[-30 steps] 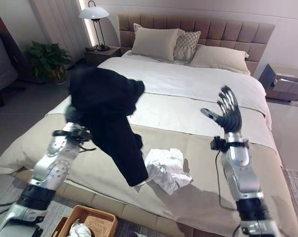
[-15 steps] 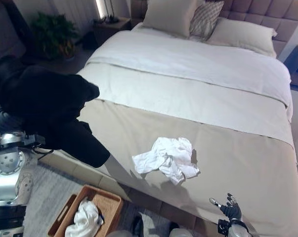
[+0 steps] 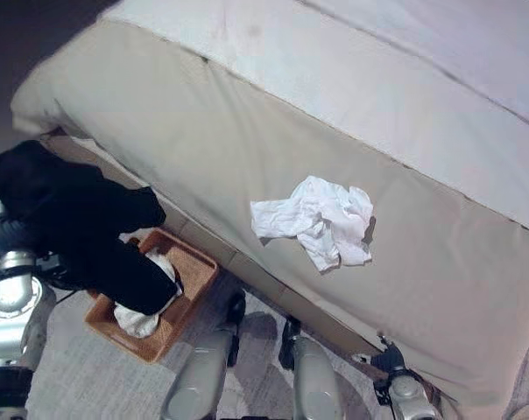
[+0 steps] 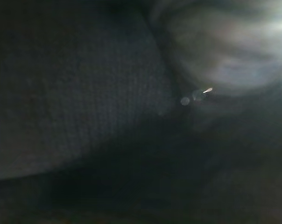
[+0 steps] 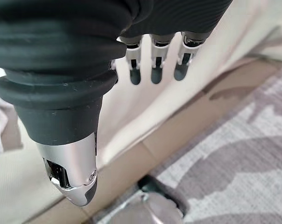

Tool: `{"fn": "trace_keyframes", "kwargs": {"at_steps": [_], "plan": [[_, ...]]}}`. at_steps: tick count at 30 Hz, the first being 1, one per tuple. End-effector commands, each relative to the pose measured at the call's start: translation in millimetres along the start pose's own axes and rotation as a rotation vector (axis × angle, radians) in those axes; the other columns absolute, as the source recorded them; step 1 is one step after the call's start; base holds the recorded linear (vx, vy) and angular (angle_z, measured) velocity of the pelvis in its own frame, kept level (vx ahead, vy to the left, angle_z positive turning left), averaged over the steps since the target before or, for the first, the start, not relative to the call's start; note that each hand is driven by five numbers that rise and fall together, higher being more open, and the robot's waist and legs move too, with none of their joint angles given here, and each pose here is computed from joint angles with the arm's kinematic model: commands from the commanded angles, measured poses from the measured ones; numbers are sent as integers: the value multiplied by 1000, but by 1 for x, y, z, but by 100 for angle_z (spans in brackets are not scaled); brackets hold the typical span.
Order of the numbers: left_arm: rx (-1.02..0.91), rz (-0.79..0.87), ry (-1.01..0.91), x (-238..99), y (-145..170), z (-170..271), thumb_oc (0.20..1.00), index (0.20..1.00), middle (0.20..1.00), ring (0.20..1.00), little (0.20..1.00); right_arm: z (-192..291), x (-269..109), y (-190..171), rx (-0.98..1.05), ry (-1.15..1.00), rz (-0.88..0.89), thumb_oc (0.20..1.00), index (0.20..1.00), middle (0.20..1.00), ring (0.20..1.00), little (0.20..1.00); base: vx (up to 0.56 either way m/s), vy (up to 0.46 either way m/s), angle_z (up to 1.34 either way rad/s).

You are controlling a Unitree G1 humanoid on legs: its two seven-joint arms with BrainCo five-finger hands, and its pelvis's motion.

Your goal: Pick up clothes into the bucket

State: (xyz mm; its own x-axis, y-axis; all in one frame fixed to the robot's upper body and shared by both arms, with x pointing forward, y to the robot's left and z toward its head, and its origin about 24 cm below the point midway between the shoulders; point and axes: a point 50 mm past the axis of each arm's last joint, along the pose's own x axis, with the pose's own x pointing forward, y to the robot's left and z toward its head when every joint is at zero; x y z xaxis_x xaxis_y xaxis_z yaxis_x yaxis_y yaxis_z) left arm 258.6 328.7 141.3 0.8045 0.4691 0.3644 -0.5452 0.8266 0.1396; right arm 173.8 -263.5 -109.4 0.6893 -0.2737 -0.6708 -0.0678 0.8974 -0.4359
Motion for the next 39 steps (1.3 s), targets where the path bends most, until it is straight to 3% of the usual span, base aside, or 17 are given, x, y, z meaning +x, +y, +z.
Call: {"fn": "trace_keyframes", "kwargs": {"at_steps": [1, 25, 26, 27, 39], "plan": [[155, 76, -208, 23, 14, 39, 200, 200, 200, 200, 200, 6, -2, 0, -30, -69, -3, 1000, 1000, 1000, 1000, 1000, -118, -28, 9], [373, 189, -74, 54, 25, 20, 200, 200, 200, 200, 200, 38, -3, -31, 97, -232, -199, 1000, 1000, 1000, 1000, 1000, -37, -1, 4], [377, 191, -61, 55, 26, 18, 438, 438, 438, 438, 438, 40, -3, -32, 97, -239, -203, 1000, 1000, 1000, 1000, 1000, 11, 32, -8], [406, 197, -24, 56, 31, 11, 1000, 1000, 1000, 1000, 1000, 40, -3, -34, 95, -242, -207, 1000, 1000, 1000, 1000, 1000, 13, 33, -8], [626, 223, -73, 65, 31, 23, 1000, 1000, 1000, 1000, 1000, 40, -2, -29, 108, -232, -208, 1000, 1000, 1000, 1000, 1000, 4, -12, 5]]}}
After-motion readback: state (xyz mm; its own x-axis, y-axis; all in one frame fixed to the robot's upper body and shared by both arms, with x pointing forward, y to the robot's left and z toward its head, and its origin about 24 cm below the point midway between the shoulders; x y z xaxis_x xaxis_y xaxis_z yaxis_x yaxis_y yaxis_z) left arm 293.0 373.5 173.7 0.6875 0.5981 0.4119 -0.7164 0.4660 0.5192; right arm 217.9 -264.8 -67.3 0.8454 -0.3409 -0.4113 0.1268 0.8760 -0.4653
